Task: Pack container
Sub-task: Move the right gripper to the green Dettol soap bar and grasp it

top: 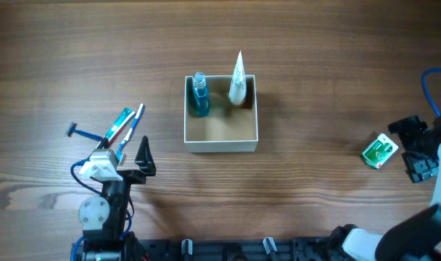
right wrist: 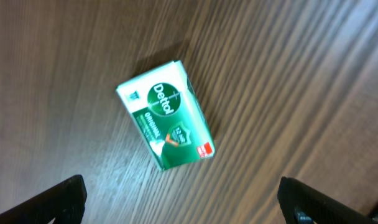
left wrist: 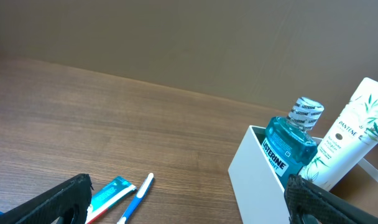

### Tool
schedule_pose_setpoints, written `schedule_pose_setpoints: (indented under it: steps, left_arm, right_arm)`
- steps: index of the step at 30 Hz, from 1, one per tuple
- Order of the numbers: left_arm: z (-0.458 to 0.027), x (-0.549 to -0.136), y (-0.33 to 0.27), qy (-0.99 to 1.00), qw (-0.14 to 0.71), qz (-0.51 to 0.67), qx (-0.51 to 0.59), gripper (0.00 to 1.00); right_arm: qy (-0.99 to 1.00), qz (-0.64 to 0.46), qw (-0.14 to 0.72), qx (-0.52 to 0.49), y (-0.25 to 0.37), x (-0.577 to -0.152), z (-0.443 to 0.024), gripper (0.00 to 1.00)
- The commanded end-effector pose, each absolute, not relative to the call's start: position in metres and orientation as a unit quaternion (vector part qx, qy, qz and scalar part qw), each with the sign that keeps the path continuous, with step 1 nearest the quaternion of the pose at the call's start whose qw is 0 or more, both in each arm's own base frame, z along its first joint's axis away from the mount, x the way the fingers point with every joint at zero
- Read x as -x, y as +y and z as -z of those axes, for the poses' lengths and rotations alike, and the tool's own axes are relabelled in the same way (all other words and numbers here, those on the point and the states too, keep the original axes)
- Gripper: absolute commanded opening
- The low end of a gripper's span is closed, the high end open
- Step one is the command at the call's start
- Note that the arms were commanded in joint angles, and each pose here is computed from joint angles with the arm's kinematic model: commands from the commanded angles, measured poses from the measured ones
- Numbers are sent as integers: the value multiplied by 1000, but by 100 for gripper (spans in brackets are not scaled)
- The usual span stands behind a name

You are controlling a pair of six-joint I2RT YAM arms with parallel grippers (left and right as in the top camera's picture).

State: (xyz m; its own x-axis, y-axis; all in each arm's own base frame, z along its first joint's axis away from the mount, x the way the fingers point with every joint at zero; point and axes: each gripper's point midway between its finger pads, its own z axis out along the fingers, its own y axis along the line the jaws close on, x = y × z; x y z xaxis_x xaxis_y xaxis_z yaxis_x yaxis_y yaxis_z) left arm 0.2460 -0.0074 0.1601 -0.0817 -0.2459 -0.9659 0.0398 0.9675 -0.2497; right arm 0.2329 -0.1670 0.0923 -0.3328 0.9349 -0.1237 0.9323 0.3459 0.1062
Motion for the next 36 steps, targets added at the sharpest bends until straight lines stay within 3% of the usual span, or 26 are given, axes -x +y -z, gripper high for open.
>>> schedule_pose_setpoints:
  steps: [1,4,16,36]
  left_arm:
    - [-158,-246,-4,727,674,104,80,100]
    - [-158,-246,-5,727,674,104,80,100]
    - [-158,-246,-4,727,674,104,80,100]
    - [-158,-246,-4,727,674,104,80,100]
  right_arm:
    - [838,-20,46,-543,-166,-239,-62,100]
    - [859,-30,34,-510,-170,-251,-34,100]
    - [905,-27,30,-423,-160,-274,-4,100]
    - [907,-1,15,-422,-154,-252,25,100]
